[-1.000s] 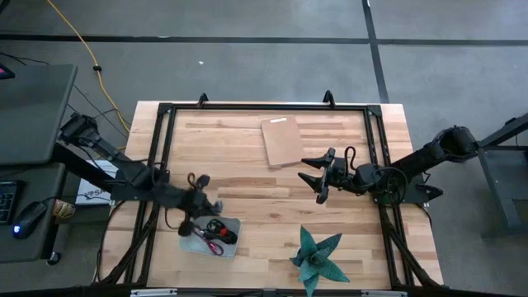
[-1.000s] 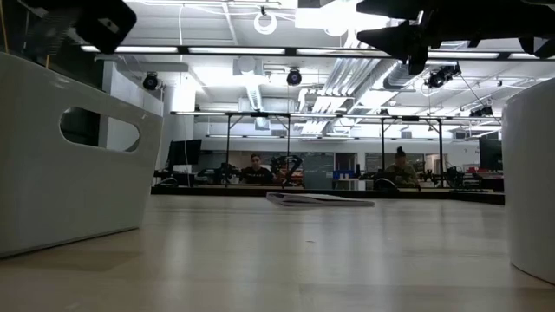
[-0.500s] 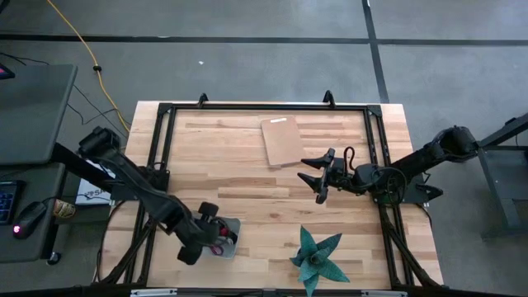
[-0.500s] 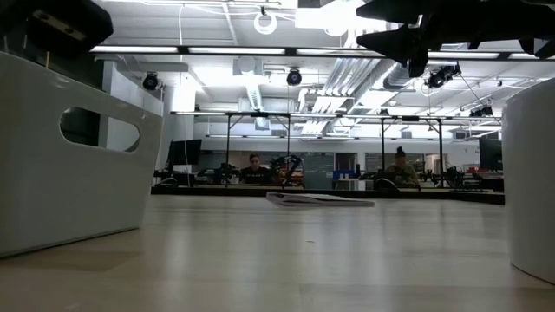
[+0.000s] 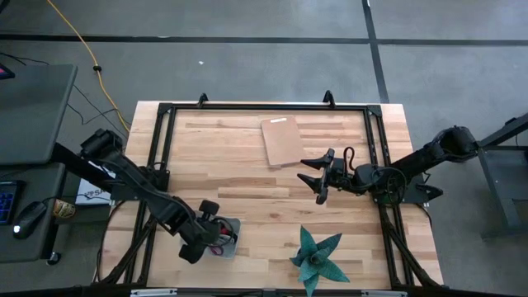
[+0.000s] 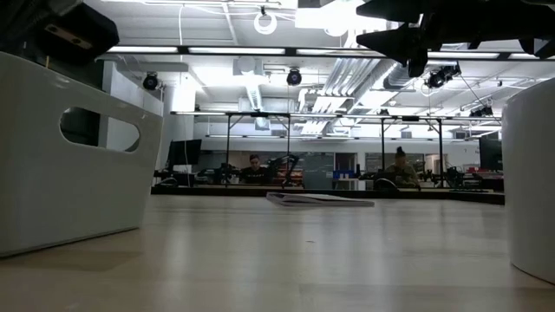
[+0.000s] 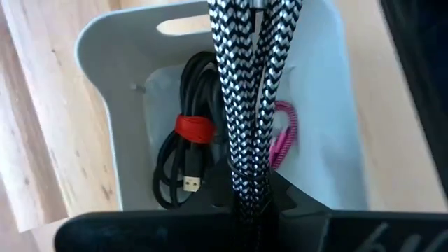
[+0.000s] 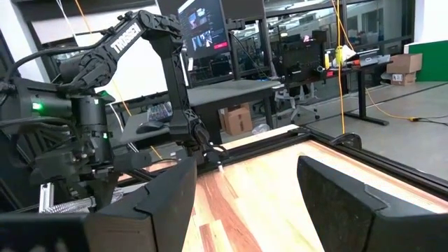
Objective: Pick and place USB-C Cables
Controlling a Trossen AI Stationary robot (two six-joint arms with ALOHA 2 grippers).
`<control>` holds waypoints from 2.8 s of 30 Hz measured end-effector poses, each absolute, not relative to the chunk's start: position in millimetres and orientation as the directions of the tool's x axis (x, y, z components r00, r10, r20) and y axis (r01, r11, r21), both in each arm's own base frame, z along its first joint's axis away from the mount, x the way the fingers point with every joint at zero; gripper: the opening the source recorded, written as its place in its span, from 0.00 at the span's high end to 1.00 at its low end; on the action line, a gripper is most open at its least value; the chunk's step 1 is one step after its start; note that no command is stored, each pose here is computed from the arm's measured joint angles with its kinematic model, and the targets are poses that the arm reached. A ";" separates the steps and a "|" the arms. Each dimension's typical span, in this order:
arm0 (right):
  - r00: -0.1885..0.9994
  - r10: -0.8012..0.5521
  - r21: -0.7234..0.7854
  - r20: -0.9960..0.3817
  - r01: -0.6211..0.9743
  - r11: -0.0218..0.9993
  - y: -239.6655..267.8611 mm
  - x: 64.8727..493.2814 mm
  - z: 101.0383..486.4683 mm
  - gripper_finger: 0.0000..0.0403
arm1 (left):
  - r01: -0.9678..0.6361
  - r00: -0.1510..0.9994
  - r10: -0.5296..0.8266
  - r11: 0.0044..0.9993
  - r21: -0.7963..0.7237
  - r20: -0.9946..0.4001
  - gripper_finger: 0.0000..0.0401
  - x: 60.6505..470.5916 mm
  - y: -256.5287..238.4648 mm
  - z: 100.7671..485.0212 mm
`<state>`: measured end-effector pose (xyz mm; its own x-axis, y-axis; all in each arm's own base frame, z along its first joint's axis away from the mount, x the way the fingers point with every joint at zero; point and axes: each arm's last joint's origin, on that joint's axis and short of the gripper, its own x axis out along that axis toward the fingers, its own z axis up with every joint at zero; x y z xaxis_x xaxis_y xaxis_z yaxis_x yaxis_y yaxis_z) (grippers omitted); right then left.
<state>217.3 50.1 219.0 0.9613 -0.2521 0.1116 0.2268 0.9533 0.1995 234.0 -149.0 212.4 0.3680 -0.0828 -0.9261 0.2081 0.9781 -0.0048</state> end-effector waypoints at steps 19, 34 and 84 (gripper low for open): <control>0.963 -0.251 0.195 0.103 0.228 0.954 50.2 217.5 218.0 0.40 | 0.218 0.074 -0.002 0.976 0.015 -0.997 1.00 250.1 -143.6 150.9; 0.963 -0.250 0.192 0.098 0.229 0.954 50.2 217.5 217.5 0.40 | 0.192 0.019 0.018 0.981 0.021 -1.000 0.96 248.9 -143.0 143.6; 0.964 -0.250 0.204 0.088 0.228 0.952 50.3 217.7 216.4 0.40 | -0.122 0.853 0.197 0.976 0.183 -0.482 0.47 190.9 -60.2 360.7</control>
<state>217.7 50.3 216.4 0.9643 -0.2498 0.0877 0.2281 0.9521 0.2036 190.9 -60.2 360.7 0.8535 0.1970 -0.4825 -0.1218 0.9756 0.1828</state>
